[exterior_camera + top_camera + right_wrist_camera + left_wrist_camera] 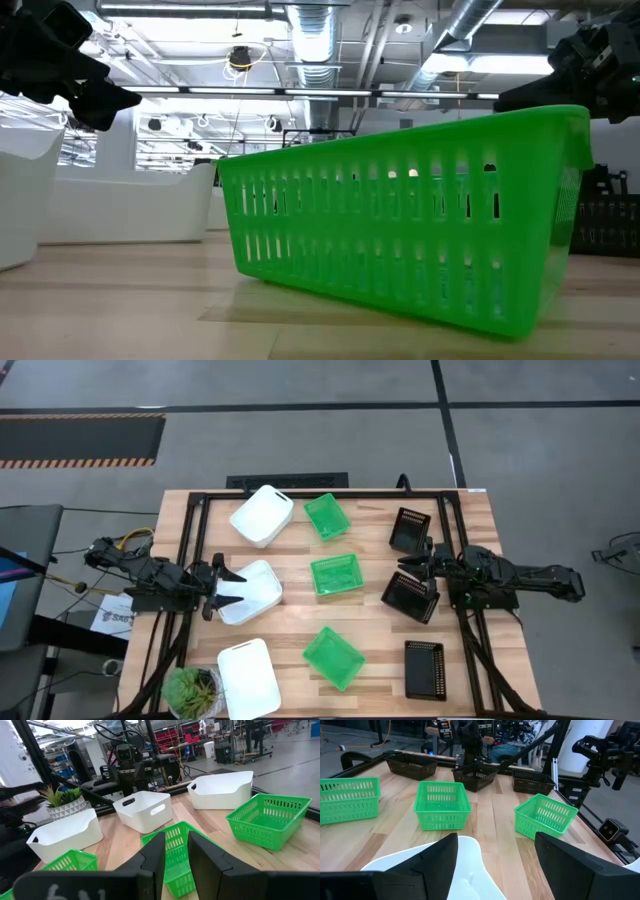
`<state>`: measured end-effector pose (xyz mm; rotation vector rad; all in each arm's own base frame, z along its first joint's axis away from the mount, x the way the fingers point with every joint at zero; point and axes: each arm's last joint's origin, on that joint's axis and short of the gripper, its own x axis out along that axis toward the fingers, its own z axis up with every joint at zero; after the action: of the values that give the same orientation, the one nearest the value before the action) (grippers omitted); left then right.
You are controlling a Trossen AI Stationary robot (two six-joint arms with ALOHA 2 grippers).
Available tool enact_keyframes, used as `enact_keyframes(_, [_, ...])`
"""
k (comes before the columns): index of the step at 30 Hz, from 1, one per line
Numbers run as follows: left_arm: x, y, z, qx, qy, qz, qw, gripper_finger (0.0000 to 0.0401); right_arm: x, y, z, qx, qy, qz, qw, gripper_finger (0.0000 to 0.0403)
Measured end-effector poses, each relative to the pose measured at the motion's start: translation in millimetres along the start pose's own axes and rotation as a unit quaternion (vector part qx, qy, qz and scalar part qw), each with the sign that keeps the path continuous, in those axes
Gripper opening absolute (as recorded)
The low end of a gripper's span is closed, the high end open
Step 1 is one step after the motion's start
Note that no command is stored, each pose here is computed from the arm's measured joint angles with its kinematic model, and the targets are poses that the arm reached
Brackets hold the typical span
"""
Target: Stack baskets by color
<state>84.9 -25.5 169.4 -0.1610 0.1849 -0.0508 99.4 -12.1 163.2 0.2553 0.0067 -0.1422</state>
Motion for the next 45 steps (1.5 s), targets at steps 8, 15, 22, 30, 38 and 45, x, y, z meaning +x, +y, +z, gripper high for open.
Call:
enact_keyframes(8, [0.0,0.0,0.0,0.0,0.0,0.0,1.0,0.0254,0.0,0.0,-0.1,0.0,0.0,0.0,1.0,0.0107])
enact_keyframes(15, [0.0,0.0,-0.1,0.0,0.0,0.0,1.0,0.0254,0.0,0.0,0.0,0.0,0.0,0.0,1.0,0.0107])
enact_keyframes(22, [0.0,0.0,0.1,0.0,0.0,0.0,1.0,0.0254,0.0,0.0,0.0,0.0,0.0,0.0,1.0,0.0107])
enact_keyframes(30, [0.6,0.0,4.2,-0.042,-0.031,0.011,0.999,0.0254,0.0,0.2,0.3,0.038,-0.001,0.001,0.999,0.0107])
enact_keyframes(38, [0.2,0.1,8.3,-0.139,-0.056,0.018,0.989,0.0254,0.0,0.6,1.9,0.169,-0.009,0.005,0.986,0.0107])
enact_keyframes(45, [-0.3,2.2,9.8,-0.193,-0.075,0.05,0.977,0.0254,0.0,0.6,2.1,0.245,-0.01,0.005,0.969,0.0107])
